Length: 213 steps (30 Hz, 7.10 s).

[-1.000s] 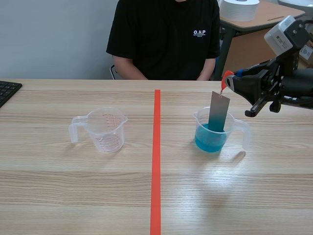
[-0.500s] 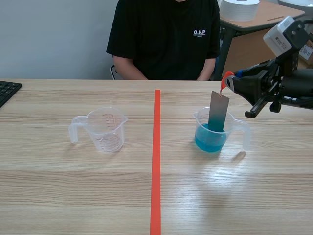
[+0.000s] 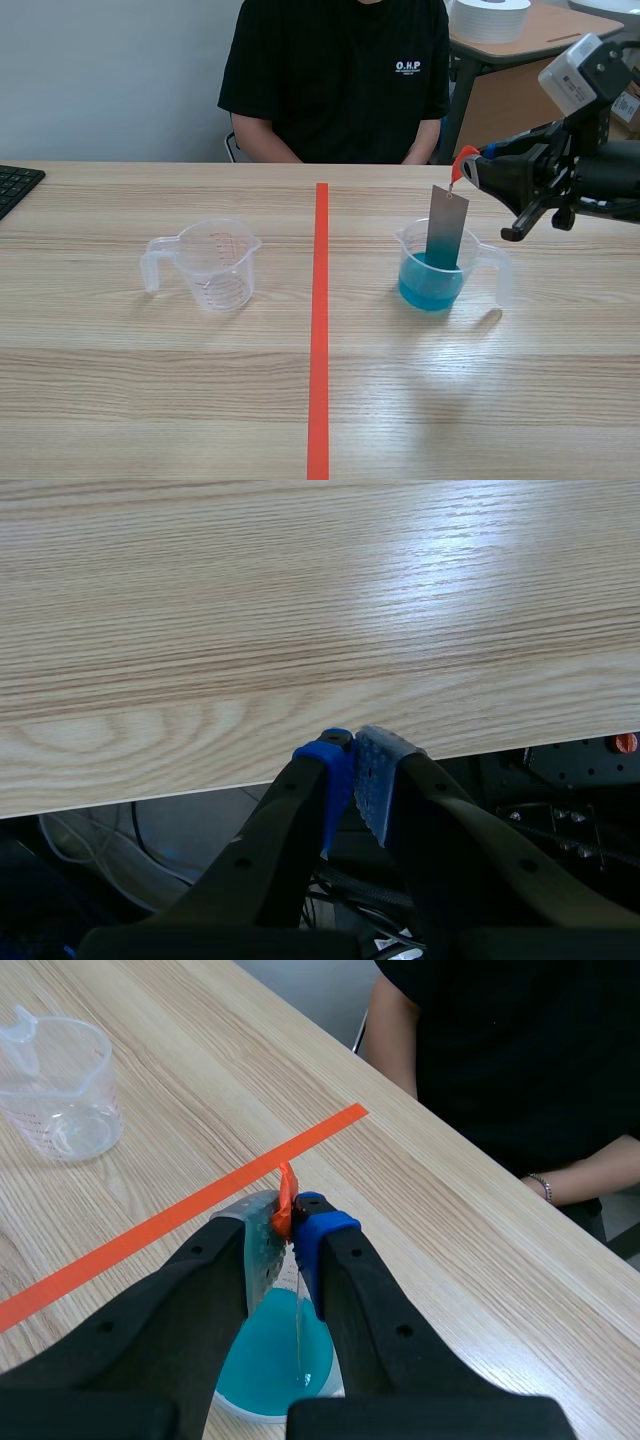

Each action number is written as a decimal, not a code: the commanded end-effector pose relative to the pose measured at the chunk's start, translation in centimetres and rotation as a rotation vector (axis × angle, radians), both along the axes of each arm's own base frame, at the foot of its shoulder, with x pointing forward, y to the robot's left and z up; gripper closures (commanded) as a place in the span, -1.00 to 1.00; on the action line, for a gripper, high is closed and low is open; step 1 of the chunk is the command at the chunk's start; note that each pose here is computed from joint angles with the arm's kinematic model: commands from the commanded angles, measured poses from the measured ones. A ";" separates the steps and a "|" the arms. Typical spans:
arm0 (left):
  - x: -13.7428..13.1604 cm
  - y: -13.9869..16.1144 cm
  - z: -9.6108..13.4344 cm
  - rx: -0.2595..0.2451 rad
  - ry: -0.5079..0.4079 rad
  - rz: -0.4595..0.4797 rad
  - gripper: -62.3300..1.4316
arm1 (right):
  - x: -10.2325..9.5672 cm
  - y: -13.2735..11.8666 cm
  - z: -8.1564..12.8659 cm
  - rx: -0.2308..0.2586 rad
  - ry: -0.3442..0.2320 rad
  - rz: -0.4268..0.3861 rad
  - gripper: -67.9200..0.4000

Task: Do the redox reaction experiment.
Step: 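Hold the plate still in the solution, then raise the plate and point at it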

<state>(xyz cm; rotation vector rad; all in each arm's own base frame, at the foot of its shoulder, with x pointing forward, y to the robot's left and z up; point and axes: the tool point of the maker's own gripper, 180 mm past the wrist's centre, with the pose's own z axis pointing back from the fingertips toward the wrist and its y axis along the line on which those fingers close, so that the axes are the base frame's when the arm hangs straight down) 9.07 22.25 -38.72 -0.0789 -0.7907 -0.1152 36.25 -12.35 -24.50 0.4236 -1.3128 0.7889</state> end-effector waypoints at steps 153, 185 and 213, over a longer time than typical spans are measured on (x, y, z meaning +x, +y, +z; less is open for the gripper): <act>29.1 -31.8 11.3 -0.037 -0.676 -0.980 0.81 | -4.7 -0.2 16.1 0.033 -0.219 0.062 0.94; 28.7 -35.7 14.1 -0.110 -0.730 -1.007 0.81 | -4.7 -0.3 16.0 0.028 -0.214 0.061 0.94; 28.7 -35.7 14.1 -0.110 -0.733 -1.008 0.81 | -4.7 -0.3 16.0 0.028 -0.214 0.061 0.94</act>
